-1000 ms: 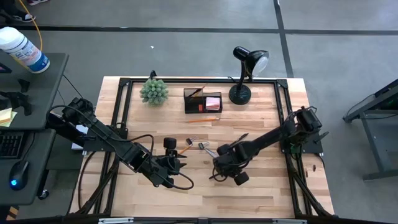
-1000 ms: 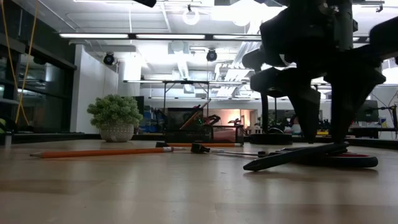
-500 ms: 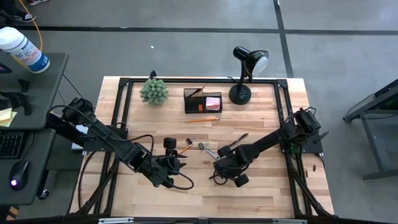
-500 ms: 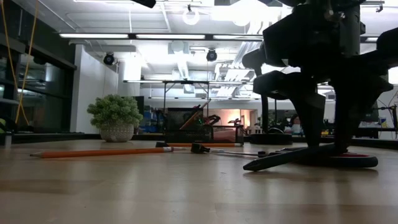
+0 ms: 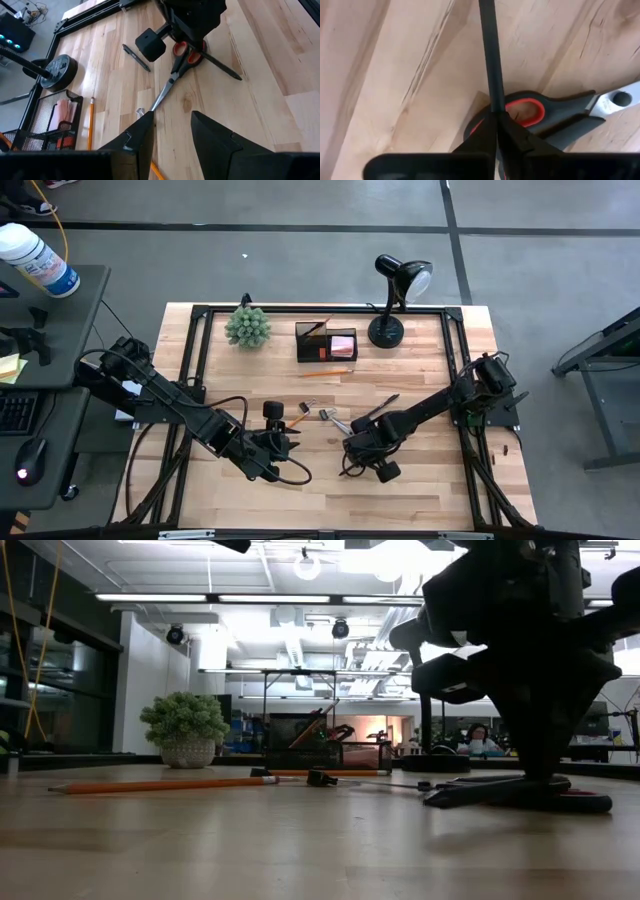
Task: Pick and place office supplies into organizer
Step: Put the bottom black pen into the black desk organizer
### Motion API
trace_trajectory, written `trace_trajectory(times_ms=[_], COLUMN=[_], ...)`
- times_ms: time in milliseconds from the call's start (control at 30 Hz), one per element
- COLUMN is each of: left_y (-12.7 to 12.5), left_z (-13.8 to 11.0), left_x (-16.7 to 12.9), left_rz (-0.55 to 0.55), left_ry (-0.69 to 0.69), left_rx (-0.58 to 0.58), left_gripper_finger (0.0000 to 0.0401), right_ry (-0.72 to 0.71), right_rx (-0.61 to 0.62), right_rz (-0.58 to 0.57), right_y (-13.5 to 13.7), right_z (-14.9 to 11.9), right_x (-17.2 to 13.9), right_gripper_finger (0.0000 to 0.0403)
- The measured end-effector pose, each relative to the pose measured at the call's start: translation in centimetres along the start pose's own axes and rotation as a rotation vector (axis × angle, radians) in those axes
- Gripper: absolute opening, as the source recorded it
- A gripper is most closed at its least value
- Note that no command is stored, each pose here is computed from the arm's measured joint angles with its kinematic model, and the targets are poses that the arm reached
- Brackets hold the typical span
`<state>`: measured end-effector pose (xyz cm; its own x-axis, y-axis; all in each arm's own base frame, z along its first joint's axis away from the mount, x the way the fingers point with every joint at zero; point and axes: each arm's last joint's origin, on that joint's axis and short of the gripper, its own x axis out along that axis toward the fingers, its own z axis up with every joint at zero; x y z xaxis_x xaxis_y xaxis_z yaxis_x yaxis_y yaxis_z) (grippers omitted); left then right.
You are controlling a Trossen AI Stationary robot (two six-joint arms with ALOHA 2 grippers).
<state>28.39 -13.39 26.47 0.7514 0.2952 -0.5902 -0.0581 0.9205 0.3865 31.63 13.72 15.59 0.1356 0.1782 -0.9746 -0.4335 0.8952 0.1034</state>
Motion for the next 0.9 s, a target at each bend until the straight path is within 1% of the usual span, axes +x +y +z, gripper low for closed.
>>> trace_trajectory(times_ms=[367,733,833,900], left_y=[0.0,0.0,0.0,0.0], left_z=[0.0,0.0,0.0,0.0], left_x=[0.0,0.0,0.0,0.0], left_rz=[0.0,0.0,0.0,0.0], left_ry=[0.0,0.0,0.0,0.0], left_rx=[0.0,-0.003,-0.003,-0.003], left_gripper_finger=[0.0117,0.0117,0.0117,0.0117], right_ry=[0.005,-0.024,-0.021,-0.019], right_rx=[0.03,0.024,0.068,0.11], right_rz=[0.013,0.002,0.03,0.075], right_y=[0.1,0.1,0.2,0.5], right_z=[0.0,1.1,1.0,1.1], right_x=[-0.1,-1.1,-1.1,-1.1], right_gripper_finger=[0.0001,0.0,0.0,0.0001])
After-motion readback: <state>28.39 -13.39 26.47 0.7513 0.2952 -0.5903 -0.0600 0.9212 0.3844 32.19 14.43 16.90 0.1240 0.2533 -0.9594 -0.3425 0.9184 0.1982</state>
